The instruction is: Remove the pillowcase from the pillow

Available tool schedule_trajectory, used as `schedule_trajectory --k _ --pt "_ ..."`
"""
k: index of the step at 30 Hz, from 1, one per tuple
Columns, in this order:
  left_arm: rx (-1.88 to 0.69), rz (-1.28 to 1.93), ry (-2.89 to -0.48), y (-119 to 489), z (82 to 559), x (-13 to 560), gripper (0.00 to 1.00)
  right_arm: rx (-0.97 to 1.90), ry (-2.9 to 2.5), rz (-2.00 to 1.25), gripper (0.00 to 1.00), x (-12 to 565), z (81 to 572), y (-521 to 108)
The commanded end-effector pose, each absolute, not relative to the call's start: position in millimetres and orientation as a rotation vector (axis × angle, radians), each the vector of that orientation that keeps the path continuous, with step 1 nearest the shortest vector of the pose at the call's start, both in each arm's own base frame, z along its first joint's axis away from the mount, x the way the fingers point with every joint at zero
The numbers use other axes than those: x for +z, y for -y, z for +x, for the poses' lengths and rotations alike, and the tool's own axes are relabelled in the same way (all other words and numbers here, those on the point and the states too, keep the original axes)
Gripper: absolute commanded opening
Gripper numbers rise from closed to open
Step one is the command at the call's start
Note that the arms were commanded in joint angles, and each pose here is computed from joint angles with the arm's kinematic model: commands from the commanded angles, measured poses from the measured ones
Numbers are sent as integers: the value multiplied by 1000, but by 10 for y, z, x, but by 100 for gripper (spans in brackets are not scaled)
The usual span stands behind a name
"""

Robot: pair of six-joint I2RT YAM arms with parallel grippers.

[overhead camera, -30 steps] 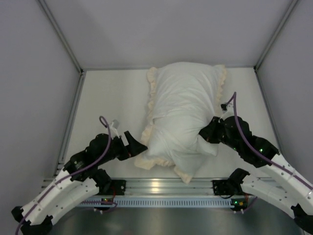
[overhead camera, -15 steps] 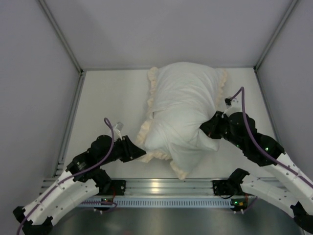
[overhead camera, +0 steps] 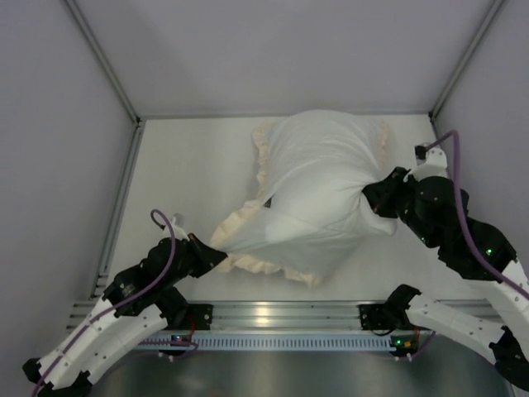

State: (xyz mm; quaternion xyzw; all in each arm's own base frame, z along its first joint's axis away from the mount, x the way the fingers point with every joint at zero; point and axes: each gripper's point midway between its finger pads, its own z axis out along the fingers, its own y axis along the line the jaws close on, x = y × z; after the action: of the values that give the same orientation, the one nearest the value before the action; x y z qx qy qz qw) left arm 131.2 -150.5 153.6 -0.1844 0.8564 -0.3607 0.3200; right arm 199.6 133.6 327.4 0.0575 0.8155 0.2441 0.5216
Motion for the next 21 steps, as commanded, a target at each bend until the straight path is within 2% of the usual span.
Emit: schedule_trajectory --k 1,4,9,13,16,20,21 --pt "-769 -632 -2276 1193 1287 1277 0 471 -1556 363 0 4581 2030 -606" --pt "-719 -666 -2266 1084 1277 1273 0 358 -1508 440 0 4795 1968 -285" --pt "-730 -744 -2206 989 1282 1399 0 275 -1471 481 0 4873 1871 -29" --pt "-641 -791 -2181 797 1267 1458 0 249 -1447 507 0 4925 1818 86" --pt "-676 -790 -2169 845 1287 1541 0 358 -1467 460 0 4939 1843 -125" --pt "-746 -611 -2271 1269 1409 1562 0 638 -1573 222 0 4786 1895 -898" --pt "-727 -555 -2306 1334 1431 1534 7 662 -1605 193 0 4646 1945 -1038"
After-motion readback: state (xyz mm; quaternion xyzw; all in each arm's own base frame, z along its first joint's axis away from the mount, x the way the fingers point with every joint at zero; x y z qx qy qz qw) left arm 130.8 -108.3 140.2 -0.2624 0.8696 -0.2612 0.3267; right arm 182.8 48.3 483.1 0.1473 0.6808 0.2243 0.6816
